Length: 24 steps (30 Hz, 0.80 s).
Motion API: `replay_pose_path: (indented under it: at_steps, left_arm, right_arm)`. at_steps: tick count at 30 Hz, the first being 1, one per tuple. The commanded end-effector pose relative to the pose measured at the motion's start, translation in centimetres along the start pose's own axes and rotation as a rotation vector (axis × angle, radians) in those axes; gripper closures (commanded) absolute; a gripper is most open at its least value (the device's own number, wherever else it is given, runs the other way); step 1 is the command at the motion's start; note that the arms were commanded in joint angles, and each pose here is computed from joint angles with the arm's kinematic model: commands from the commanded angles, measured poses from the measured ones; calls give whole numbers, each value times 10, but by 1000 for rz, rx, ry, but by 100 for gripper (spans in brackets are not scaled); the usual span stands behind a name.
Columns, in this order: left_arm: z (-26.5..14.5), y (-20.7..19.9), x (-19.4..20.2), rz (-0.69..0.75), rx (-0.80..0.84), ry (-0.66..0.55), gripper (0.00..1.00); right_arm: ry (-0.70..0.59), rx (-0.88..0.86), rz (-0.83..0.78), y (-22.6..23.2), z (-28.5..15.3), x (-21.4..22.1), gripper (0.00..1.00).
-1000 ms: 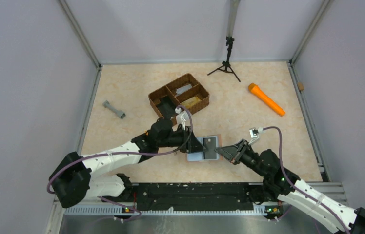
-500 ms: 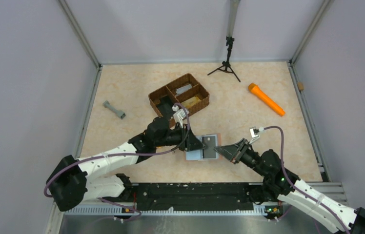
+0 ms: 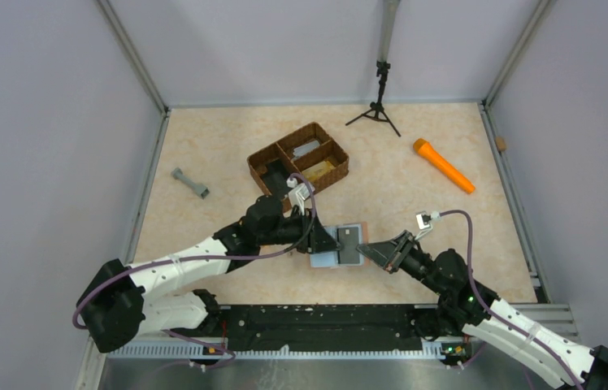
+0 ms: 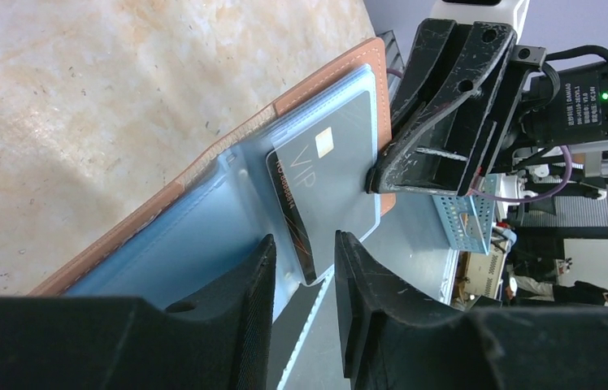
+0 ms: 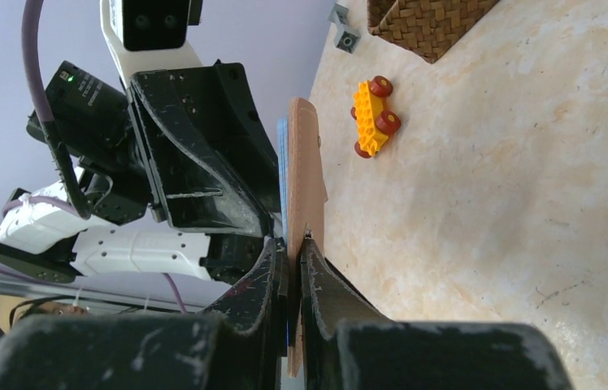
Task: Take the credit cards out of the card holder
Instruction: Remove the credit card from the card holder.
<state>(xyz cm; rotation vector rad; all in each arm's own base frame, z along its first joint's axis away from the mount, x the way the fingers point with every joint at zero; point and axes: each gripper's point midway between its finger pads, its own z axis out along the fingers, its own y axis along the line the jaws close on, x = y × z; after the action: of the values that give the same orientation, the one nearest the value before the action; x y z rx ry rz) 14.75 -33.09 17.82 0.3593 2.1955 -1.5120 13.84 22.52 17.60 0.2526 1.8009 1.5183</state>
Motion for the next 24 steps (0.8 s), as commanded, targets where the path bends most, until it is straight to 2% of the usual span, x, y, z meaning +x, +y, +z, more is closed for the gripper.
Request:
replay_pose_path:
  at_steps: [1, 12, 15, 19, 24]
  left_arm:
    - [-3, -19, -10, 28, 93, -39, 64]
    - [-6, -43, -15, 18, 233, -62, 69]
    - [-12, -47, -18, -4, 274, -89, 77]
    - [-22, -52, -22, -10, 324, -131, 98]
    - [-29, -65, -25, 6, 372, -141, 100]
  right_arm:
    - [-63, -145, 8, 47, -3, -21, 100]
    - [-64, -190, 21, 57, -5, -23, 100]
    - [-67, -186, 25, 55, -6, -22, 100]
    - [-70, -195, 39, 54, -7, -22, 100]
    - [-69, -206, 46, 54, -7, -21, 100]
